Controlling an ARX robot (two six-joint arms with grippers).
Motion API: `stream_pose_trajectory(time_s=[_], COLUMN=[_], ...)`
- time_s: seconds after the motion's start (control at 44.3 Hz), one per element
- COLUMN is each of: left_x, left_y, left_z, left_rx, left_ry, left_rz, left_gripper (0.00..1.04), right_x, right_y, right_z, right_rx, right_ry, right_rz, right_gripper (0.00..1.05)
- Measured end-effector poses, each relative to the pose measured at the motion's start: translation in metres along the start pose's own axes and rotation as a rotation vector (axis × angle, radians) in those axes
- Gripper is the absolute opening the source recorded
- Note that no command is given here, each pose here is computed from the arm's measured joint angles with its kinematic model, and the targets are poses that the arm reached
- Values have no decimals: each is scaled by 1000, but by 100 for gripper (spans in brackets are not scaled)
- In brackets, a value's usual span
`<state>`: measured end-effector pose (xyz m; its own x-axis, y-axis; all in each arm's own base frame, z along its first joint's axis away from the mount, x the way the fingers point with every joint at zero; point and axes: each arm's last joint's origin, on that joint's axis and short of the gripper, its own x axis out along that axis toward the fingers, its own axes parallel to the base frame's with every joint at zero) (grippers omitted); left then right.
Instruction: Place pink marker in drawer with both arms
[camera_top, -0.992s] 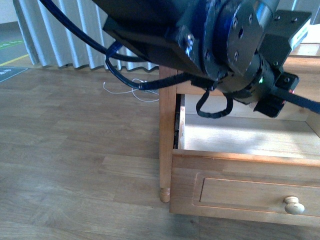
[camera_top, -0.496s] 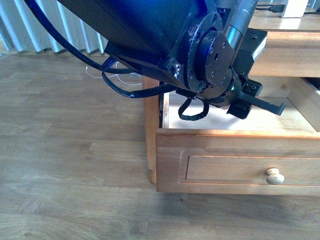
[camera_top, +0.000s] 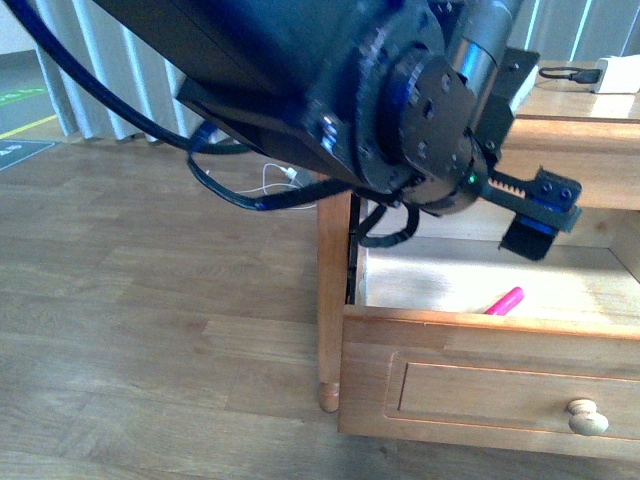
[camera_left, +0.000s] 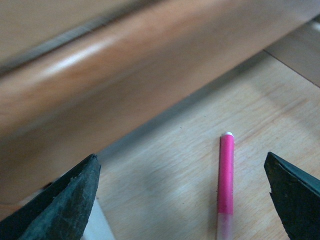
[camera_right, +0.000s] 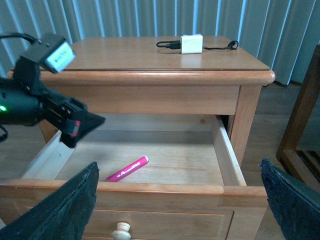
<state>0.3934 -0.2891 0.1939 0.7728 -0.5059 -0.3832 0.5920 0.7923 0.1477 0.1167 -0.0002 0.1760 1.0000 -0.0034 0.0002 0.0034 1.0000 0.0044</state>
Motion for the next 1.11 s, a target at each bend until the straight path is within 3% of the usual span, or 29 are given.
stream_pose_trajectory(time_s=[0.316, 0.586, 0.789, 1.105], left_x=[-58, -136, -201, -288], left_y=[35, 66, 81, 77], left_z=[19, 12, -7, -69], left_rx=[-35, -87, -121, -247], left_ry=[-103, -180, -223, -201], left_rz=[122, 248, 345, 485], left_gripper=[99, 99, 99, 99], right_x=[0, 0, 0, 0], right_y=[0, 0, 0, 0], right_z=[0, 0, 0, 0], right_rx=[0, 0, 0, 0], right_ry=[0, 0, 0, 0], right_rz=[0, 0, 0, 0], right_gripper=[96, 96, 96, 96])
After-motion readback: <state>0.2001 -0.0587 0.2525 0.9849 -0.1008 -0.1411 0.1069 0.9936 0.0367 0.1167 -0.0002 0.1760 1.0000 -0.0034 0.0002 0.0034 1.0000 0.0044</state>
